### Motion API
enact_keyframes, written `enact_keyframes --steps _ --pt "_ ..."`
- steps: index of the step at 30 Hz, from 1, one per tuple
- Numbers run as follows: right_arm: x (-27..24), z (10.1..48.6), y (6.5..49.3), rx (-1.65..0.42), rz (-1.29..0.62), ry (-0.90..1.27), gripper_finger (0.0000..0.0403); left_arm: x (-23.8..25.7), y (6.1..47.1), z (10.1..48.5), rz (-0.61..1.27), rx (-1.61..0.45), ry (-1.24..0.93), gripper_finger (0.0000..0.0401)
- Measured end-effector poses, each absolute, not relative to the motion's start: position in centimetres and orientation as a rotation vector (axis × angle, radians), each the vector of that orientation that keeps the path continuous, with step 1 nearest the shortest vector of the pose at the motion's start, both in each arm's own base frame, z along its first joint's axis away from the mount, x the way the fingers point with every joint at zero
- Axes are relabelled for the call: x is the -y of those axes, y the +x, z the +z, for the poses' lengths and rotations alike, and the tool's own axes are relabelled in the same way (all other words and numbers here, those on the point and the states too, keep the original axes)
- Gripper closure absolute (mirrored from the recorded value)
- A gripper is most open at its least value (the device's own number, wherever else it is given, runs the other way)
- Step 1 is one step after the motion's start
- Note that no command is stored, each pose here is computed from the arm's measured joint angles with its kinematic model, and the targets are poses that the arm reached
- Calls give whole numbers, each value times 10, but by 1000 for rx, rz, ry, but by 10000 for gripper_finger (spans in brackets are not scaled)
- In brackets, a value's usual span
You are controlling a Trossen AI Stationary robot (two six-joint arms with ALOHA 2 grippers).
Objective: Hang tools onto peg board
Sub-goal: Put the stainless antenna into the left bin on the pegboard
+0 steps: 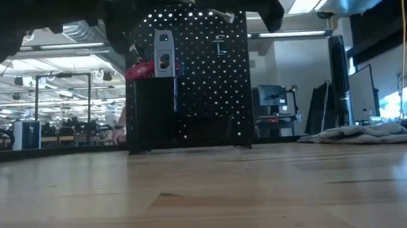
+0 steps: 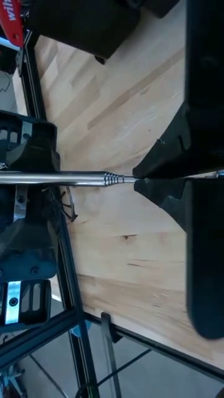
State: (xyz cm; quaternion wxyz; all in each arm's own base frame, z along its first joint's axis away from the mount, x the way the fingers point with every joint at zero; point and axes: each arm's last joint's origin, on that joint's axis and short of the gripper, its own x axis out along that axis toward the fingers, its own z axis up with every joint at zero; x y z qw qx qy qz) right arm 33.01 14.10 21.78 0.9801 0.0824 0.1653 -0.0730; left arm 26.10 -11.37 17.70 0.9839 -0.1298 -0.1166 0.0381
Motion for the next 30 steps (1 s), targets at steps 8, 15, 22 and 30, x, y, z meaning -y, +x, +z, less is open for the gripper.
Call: enact_keyframes --steps 8,15,22,30 --pt "-141 218 330 -328 -151 147 403 113 261 177 76 237 -285 233" --pt "-141 218 330 -328 -151 144 403 112 261 177 107 234 -275 324" --pt "-140 218 330 -331 -155 114 397 111 261 178 123 240 -225 383" --pt "-132 229 322 -360 -188 37 342 103 251 206 211 190 -97 388"
